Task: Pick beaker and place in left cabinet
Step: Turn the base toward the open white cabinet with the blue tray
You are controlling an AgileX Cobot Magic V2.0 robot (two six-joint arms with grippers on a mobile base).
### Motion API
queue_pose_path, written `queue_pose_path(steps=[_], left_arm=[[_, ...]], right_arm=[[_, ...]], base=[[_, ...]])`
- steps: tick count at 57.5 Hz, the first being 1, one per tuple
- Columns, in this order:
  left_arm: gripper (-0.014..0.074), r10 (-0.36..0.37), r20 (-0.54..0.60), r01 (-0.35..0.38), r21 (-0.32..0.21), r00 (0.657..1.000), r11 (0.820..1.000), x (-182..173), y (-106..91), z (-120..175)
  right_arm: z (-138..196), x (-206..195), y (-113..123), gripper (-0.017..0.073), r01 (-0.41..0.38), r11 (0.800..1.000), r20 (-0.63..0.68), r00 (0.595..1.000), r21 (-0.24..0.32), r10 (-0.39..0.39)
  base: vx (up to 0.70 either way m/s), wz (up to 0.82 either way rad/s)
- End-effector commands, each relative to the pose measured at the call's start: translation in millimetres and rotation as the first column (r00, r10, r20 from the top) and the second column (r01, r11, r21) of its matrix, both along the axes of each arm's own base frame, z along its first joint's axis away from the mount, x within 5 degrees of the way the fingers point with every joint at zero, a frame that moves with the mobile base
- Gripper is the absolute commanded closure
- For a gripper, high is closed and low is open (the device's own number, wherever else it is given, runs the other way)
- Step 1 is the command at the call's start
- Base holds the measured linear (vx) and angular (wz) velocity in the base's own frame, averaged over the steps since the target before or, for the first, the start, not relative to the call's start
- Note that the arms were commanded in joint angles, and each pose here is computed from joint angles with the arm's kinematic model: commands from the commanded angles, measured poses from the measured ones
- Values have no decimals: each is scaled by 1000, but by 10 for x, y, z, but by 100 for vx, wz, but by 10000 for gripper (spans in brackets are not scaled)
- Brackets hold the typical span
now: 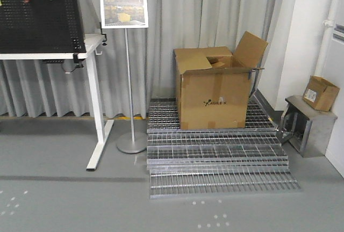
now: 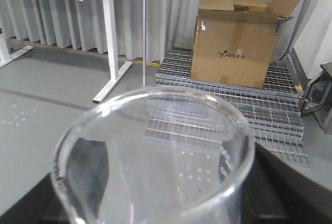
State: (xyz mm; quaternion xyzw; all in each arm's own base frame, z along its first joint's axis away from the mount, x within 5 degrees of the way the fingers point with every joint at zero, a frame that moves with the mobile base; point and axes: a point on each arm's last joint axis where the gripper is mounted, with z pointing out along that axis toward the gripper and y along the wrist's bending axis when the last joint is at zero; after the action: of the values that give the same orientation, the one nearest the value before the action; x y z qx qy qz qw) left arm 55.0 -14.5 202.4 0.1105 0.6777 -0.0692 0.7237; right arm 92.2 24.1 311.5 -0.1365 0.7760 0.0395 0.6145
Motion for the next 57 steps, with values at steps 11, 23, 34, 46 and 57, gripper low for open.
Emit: queue_pose_path(steps=[11,23,34,46,57], left_arm=[[592,-1,81,3,-33,997,999,-15,4,31],[592,-1,81,3,-33,997,999,-15,4,31],[592,-1,81,3,-33,997,999,-15,4,31],[592,-1,81,3,-33,997,999,-15,4,31],[592,-1,81,3,-33,997,999,-15,4,31]], right_arm=[[152,10,29,564,-33,999,89,995,2,33],[152,10,29,564,-33,999,89,995,2,33],[152,10,29,564,-33,999,89,995,2,33],[152,10,29,564,-33,999,89,995,2,33],[152,10,29,564,-33,999,89,995,2,33]], base=[[67,-12],[65,-31],[61,-55],[57,-68],[52,-68]])
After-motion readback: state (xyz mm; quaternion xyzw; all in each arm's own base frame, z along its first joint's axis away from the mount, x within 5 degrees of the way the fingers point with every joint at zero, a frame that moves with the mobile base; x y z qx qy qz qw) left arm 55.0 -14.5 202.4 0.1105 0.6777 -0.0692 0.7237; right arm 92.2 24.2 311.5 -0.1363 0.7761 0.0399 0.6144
